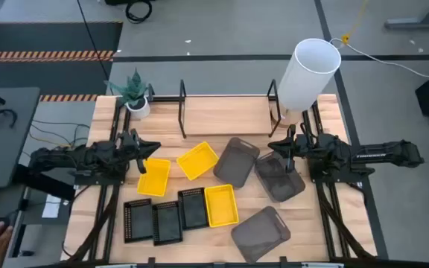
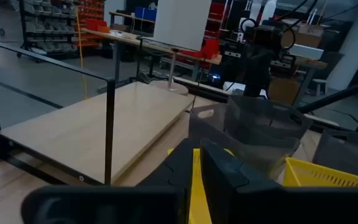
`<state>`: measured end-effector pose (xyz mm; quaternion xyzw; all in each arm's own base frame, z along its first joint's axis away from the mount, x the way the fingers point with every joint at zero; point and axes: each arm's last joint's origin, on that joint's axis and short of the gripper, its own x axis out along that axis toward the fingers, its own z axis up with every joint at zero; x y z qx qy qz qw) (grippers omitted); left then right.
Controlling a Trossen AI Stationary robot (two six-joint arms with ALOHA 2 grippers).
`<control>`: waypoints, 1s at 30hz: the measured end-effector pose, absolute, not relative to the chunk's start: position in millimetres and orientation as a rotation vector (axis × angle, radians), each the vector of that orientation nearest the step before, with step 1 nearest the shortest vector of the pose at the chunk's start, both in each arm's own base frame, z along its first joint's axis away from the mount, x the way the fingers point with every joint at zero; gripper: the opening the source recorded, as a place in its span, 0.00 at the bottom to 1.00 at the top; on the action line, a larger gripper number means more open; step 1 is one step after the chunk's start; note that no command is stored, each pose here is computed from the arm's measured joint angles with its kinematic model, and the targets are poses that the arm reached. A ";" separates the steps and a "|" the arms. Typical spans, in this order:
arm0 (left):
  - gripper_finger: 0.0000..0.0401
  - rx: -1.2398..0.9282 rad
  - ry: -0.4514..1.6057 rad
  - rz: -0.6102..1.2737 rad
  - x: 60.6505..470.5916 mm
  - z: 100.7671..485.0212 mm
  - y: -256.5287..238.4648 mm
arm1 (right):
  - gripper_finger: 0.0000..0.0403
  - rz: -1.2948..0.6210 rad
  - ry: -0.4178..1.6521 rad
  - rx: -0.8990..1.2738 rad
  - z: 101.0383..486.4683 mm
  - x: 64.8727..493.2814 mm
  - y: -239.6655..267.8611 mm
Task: Stack baskets on shelf by color
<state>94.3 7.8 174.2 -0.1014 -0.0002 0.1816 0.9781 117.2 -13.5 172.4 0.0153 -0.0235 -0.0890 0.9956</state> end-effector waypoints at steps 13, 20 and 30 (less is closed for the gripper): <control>0.08 -0.204 -0.001 0.366 94.3 174.2 7.8 | 0.07 -0.178 -0.047 0.031 172.4 117.2 -13.5; 0.10 -0.204 -0.001 0.366 94.3 174.2 7.8 | 0.07 -0.178 -0.047 0.031 172.4 117.2 -13.5; 0.08 -0.204 0.000 0.366 94.4 174.1 7.8 | 0.07 -0.178 -0.047 0.031 172.3 117.2 -13.5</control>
